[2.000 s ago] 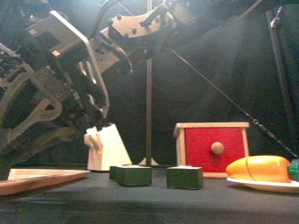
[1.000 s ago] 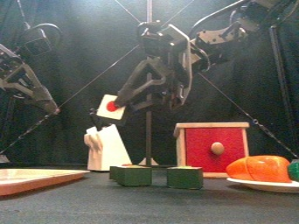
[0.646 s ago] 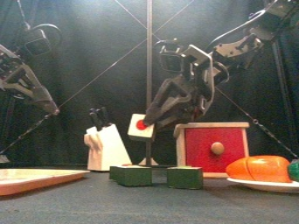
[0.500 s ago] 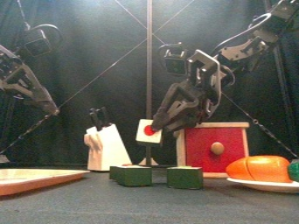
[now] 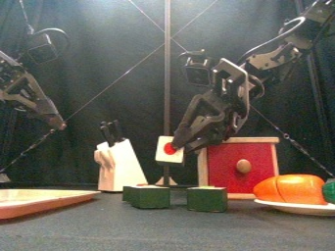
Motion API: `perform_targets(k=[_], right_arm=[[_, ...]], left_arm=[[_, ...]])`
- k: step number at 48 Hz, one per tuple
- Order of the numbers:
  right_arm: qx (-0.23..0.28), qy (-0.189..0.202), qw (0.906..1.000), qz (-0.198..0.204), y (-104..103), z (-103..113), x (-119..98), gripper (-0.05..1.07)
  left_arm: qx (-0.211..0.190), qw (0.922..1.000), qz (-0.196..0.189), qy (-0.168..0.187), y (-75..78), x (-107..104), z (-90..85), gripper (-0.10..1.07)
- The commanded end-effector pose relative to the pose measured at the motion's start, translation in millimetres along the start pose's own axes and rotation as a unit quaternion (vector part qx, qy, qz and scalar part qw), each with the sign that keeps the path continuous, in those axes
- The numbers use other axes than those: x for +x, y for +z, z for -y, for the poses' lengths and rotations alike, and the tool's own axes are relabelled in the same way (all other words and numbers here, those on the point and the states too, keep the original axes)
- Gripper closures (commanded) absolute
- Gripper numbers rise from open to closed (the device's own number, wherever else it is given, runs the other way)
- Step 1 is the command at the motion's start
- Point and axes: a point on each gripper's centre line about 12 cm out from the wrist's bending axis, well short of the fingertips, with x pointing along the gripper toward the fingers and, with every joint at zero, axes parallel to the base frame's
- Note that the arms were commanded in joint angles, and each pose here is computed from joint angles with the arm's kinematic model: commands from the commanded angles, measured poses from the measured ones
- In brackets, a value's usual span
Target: Put sushi piece right of plate
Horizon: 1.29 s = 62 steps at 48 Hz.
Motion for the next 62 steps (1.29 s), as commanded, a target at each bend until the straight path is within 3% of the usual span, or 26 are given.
perform_targets(k=[1,11,62], right_arm=[[0.003,0.005,0.9998,0.021,13.5,-3.0,-5.3,0.22],[-0.001,0.006,0.9998,0.019,13.1,-3.2,-4.1,0.06],[-0.002,0.010,0.9997,0.022,21.3,-7.4,-2.8,0.06]], left_arm=[[-0.001,1.0000,0.008,-0.001,5.5,0.1,0.3,0.11],[0.000,1.0000,0.008,-0.001,5.5,0.1,0.3,0.11],[-0.001,1.0000,0.008,-0.001,5.5,0.1,0.3,0.11]])
